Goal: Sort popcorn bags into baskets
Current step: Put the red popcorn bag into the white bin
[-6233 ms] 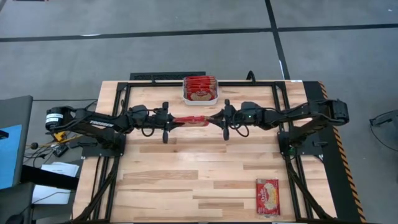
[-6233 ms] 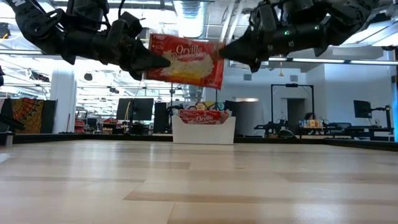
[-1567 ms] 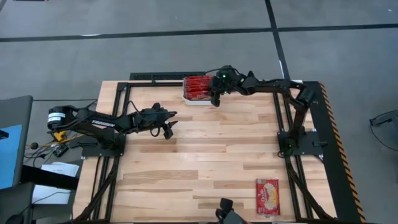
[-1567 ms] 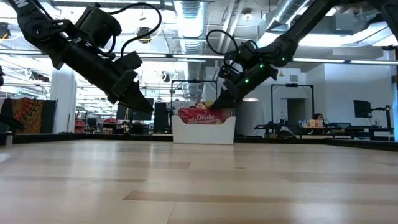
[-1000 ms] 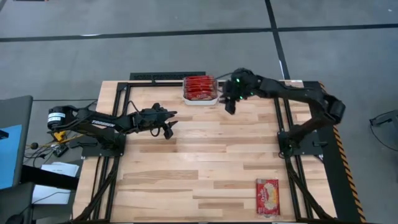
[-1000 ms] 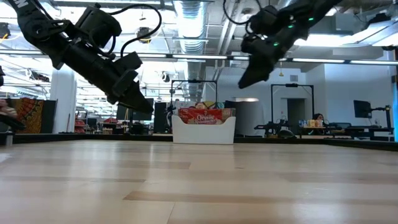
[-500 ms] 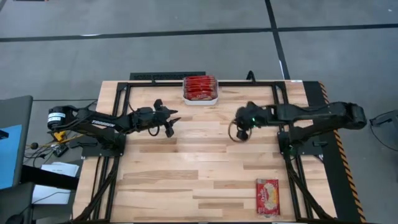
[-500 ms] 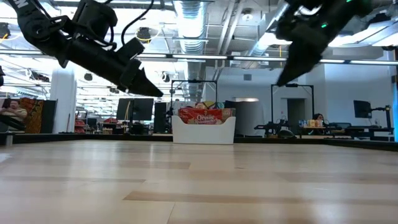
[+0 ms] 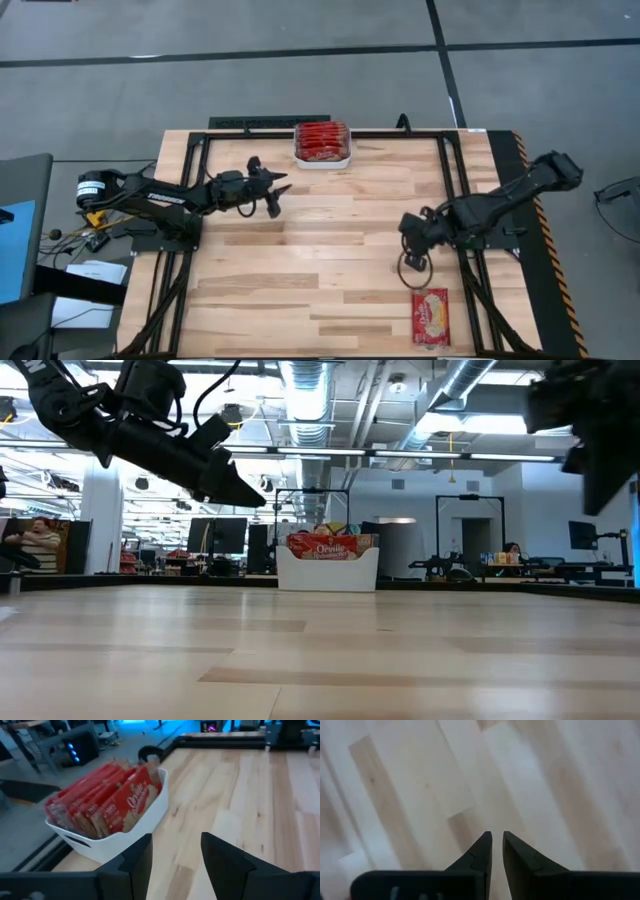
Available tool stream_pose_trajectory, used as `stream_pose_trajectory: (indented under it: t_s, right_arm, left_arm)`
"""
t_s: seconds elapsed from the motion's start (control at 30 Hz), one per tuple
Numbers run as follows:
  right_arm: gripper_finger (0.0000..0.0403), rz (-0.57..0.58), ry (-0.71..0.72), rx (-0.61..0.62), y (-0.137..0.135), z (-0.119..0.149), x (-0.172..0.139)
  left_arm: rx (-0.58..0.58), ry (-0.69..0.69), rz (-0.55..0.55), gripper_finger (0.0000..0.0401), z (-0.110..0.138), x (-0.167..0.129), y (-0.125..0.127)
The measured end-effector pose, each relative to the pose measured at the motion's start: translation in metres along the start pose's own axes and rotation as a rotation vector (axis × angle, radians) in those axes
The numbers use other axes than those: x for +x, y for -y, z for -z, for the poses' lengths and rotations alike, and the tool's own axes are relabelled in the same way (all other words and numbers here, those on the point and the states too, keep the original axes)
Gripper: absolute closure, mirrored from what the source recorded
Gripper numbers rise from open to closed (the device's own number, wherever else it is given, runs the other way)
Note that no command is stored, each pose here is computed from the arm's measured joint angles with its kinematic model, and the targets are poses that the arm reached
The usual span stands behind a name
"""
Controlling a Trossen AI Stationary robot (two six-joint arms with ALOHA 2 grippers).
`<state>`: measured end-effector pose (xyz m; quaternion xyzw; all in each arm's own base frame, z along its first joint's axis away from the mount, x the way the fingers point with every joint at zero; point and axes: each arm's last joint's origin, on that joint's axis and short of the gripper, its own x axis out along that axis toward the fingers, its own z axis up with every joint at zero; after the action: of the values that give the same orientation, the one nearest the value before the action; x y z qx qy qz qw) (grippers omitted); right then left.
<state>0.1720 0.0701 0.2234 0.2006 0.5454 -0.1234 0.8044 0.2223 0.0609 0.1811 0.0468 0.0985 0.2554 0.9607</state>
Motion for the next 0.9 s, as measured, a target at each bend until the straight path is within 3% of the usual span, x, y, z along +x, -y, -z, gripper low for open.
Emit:
stream_pose_trajectory:
  t_s: [0.23,0.4,0.7,0.9]
  right_arm:
    - [0.0336,-0.078,-0.121,0.145,-0.023,0.032,-0.005]
    - [0.0336,-0.062,-0.266,0.306,-0.039,0.060,-0.004]
    - [0.0332,0.124,-0.386,0.428,-0.060,0.099,0.021]
    - [0.0276,0.145,-0.477,0.463,-0.071,0.111,0.034]
  left_arm:
    - [-0.013,0.066,-0.025,0.0242,-0.007,0.000,-0.004]
    - [-0.006,0.074,-0.049,0.0242,-0.007,0.002,-0.009]
    - [0.006,0.068,-0.081,0.0242,-0.006,0.003,-0.016]
    - [0.005,0.068,-0.081,0.0242,-0.006,0.003,-0.016]
